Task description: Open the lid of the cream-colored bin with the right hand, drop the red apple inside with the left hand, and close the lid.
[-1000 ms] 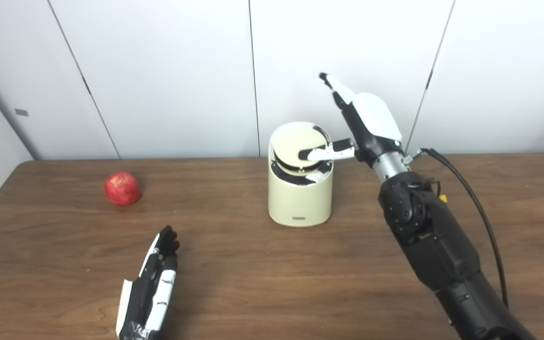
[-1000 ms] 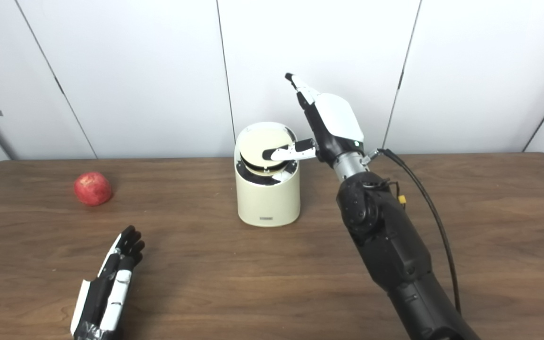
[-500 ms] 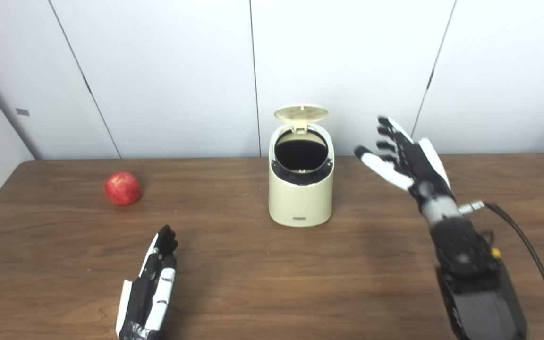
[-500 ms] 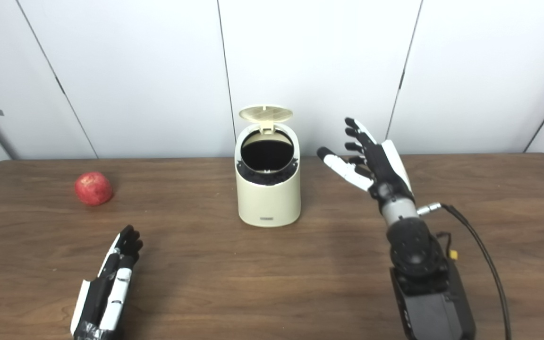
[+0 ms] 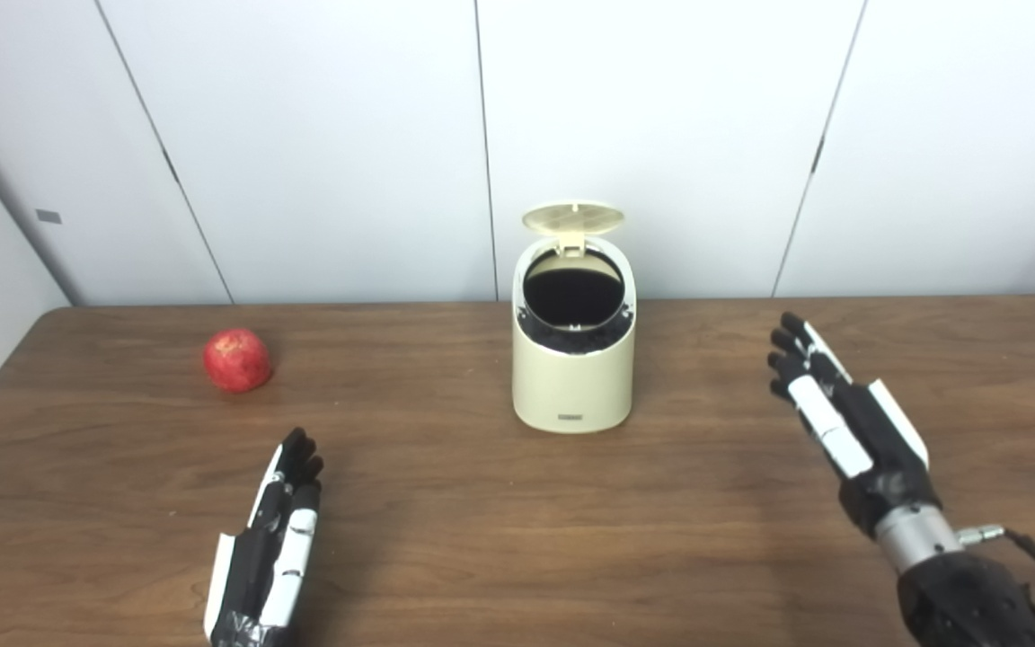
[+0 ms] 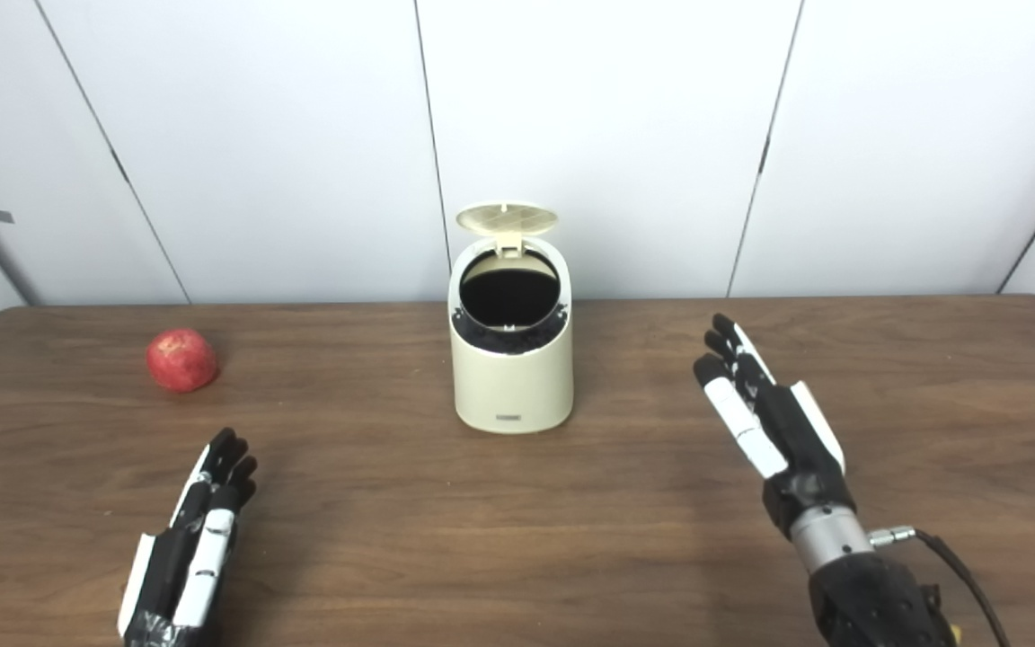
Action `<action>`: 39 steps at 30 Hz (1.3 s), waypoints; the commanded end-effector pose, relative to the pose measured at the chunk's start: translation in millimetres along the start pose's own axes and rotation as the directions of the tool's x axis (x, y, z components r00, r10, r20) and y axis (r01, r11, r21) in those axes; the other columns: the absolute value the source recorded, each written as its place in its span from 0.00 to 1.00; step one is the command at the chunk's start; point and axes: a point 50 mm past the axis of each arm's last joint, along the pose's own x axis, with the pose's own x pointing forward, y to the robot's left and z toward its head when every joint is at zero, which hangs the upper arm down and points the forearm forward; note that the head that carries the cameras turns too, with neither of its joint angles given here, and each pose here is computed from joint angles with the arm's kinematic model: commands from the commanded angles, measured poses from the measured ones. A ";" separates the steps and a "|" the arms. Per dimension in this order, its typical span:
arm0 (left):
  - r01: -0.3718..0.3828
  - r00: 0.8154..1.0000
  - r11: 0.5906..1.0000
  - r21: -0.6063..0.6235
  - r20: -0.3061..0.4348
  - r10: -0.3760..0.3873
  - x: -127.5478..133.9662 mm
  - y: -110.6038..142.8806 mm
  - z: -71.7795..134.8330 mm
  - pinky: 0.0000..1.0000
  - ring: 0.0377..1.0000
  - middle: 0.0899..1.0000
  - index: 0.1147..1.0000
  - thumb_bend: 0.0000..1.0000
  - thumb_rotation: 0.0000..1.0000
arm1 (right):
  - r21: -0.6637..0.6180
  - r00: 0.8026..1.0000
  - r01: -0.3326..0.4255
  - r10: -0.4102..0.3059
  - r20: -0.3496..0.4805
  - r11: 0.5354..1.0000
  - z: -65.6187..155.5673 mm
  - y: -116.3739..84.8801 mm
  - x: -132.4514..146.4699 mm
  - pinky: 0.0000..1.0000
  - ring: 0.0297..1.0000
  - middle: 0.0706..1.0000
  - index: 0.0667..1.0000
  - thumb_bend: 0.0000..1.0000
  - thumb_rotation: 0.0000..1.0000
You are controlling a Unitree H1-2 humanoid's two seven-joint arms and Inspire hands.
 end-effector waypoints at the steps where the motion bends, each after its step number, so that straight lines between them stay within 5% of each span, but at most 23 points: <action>1: -0.009 0.999 1.000 0.012 -0.031 0.009 -15.5 9.4 -9.9 0.96 0.95 0.96 0.99 0.40 0.71 | 0.034 0.995 -0.001 -0.002 0.096 0.999 13.7 1.0 -7.8 0.95 0.96 0.98 0.99 0.53 0.83; 19: -0.027 0.999 0.999 0.047 -0.018 0.028 -22.2 -9.4 0.3 0.86 0.90 0.92 0.95 0.48 0.66 | 0.058 0.993 0.086 -0.091 0.079 0.995 -33.1 -5.9 -37.9 1.00 1.00 1.00 1.00 0.56 0.94; 25: -0.069 0.998 0.994 0.086 0.005 0.069 -18.3 -3.9 13.1 0.80 0.89 0.92 0.96 0.50 0.49 | 0.077 0.990 0.099 -0.106 0.090 0.992 -36.6 -8.1 -39.9 1.00 0.98 0.98 0.98 0.57 0.95; 30: -0.160 0.987 0.960 0.230 0.027 0.158 -10.8 15.3 30.0 0.78 0.86 0.88 0.93 0.59 0.38 | 0.094 0.992 0.081 -0.089 0.086 0.992 -37.7 -10.7 -42.1 1.00 0.97 0.98 0.98 0.60 0.94; 34: -0.239 0.971 0.885 0.399 0.079 0.227 4.9 39.2 45.3 0.84 0.81 0.83 0.92 0.70 0.30 | 0.096 0.992 0.080 -0.089 0.093 0.992 -35.8 -15.6 -39.7 0.99 0.96 0.97 0.96 0.62 0.93; 39: -0.262 0.964 0.809 0.526 0.112 0.240 34.4 66.8 60.6 0.78 0.82 0.84 0.92 0.77 0.25 | 0.108 0.991 0.075 -0.086 0.104 0.991 -33.0 -17.3 -37.8 0.97 0.95 0.96 0.97 0.61 0.93</action>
